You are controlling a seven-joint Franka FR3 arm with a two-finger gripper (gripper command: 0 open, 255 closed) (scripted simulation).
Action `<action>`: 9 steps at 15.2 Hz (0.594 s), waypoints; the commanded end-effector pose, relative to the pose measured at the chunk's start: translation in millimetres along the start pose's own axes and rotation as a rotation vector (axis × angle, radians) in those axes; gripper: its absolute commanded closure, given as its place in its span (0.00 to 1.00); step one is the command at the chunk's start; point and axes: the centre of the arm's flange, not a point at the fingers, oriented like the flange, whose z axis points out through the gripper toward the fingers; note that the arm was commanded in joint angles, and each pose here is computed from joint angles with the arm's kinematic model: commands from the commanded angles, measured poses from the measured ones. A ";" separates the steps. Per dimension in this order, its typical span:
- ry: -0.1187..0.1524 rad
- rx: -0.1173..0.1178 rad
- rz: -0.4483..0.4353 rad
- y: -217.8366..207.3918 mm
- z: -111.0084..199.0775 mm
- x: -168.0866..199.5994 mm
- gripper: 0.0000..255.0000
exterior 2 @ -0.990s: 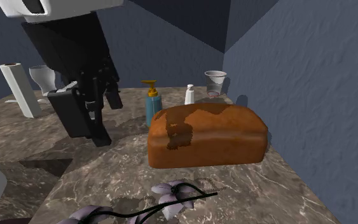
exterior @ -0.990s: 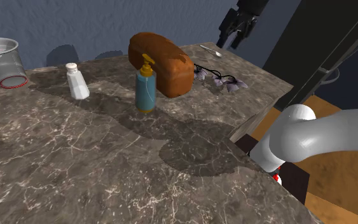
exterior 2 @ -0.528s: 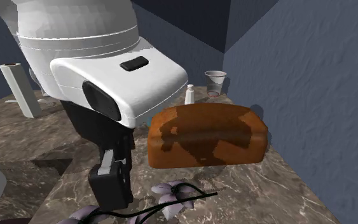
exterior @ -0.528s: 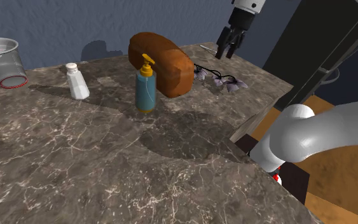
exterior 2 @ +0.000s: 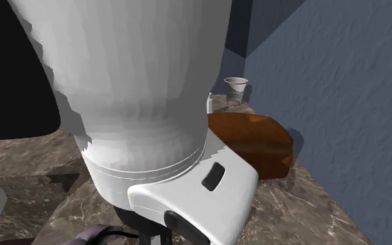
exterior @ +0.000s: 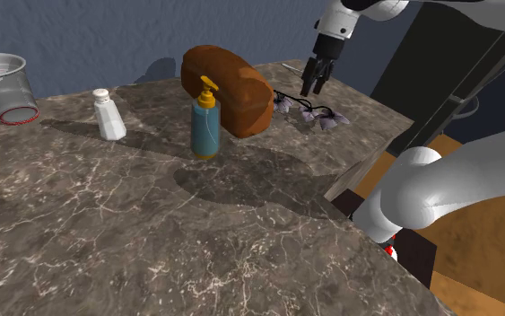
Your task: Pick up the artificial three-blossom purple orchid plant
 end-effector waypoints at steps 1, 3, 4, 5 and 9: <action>-0.001 0.000 -0.001 2.6 10.5 0.5 0.00; -0.001 0.000 -0.001 4.8 20.8 1.2 0.00; -0.001 0.000 -0.001 5.4 23.8 1.3 0.00; -0.001 0.000 -0.001 5.4 23.8 1.3 0.00; -0.001 0.000 -0.001 6.4 23.6 2.1 1.00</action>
